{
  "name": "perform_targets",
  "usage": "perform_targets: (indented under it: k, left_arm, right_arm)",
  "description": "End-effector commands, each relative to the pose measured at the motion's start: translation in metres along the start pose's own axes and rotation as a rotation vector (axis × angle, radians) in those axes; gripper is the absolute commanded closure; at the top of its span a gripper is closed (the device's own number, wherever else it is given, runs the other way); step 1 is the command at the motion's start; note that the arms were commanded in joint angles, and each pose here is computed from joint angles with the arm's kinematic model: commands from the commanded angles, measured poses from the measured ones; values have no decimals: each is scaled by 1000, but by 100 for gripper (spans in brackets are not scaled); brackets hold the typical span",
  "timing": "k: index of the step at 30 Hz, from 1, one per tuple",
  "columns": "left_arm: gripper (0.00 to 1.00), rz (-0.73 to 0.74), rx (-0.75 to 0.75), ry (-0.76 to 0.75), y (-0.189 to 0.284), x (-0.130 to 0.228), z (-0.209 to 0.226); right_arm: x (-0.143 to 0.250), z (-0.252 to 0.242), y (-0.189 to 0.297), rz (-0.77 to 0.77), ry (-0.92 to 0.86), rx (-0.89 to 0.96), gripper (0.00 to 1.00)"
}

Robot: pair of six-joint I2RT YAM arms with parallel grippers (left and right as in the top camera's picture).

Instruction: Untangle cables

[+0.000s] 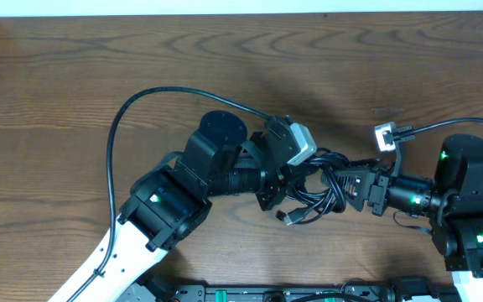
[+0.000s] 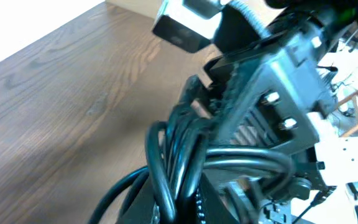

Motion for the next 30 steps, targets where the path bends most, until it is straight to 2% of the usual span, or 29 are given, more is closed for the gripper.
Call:
perform_targets:
  k: [1,10,13,20,26,30]
  left_arm:
    - [93,-92,189,-54,21,-18,-37]
    - [93,-112,198,-68,35,-20,-46]
    - [93,-84,88,-40,36,-16,-37]
    - [93,-44,-221,171,38,-7,-6]
    - [93,-48,-286,221,41,-5,0]
    - [93,-62,-378,287,45,-4,8]
  right_arm:
    - [-8,-27,0,-73,-3,218,32]
    - [-7,-31,1,-70,-2,256,21]
    - [-5,-30,1,-59,-2,248,20]
    - [0,-28,0,-29,4,221,18]
    - [5,-26,0,4,10,193,16]
    - [8,-18,-2,30,11,108,15]
Point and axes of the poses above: each gripper's point midway between its finger pads, its own y axis back along the fingers, its own z axis along the line the jaws close on, x = y × z, the point moved 7 cm from there along y, back along the fingers, and after that the axes turned 3 degrees about -y, right-handed, at the moved point
